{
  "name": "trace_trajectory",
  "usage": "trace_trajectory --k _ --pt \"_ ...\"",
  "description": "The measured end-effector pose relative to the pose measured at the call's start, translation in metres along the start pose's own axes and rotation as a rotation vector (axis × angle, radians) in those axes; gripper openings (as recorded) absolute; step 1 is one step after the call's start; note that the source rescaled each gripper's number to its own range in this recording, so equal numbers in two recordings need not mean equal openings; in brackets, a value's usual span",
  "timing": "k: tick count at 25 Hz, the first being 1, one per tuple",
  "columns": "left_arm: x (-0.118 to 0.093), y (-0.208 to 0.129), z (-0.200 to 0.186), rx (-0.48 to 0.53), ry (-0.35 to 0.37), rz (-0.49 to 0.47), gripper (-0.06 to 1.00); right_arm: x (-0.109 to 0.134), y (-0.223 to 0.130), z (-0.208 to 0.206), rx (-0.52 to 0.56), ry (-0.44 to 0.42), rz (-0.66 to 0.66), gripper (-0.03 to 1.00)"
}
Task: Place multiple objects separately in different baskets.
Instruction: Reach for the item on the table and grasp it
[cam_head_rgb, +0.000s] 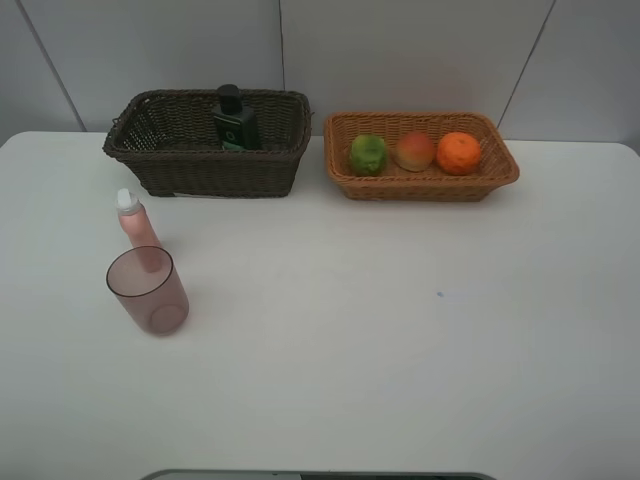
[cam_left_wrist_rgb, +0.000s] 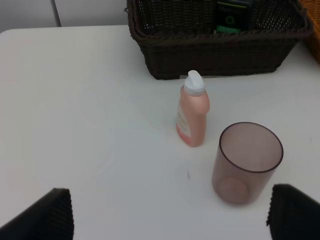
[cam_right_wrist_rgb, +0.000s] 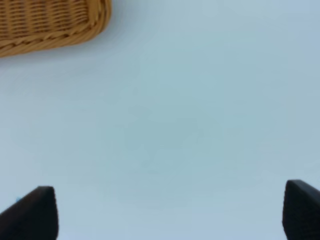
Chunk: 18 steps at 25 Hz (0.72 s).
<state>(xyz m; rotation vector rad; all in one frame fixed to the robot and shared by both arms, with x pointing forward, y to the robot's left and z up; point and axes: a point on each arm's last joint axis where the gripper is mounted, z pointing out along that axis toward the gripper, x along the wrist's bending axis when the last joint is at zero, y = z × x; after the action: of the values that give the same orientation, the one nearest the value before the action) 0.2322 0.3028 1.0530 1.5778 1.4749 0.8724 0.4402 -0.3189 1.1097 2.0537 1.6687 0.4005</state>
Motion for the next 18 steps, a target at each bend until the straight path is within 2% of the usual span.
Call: trace_trajectory --k 11,18 --pt "0.000 0.000 0.000 0.000 0.000 0.000 0.99 -0.026 -0.102 -0.083 -0.369 0.049 0.057 0.90" --pt "0.000 0.000 0.000 0.000 0.000 0.000 0.99 -0.034 -0.150 -0.089 -0.452 0.059 0.077 0.90"
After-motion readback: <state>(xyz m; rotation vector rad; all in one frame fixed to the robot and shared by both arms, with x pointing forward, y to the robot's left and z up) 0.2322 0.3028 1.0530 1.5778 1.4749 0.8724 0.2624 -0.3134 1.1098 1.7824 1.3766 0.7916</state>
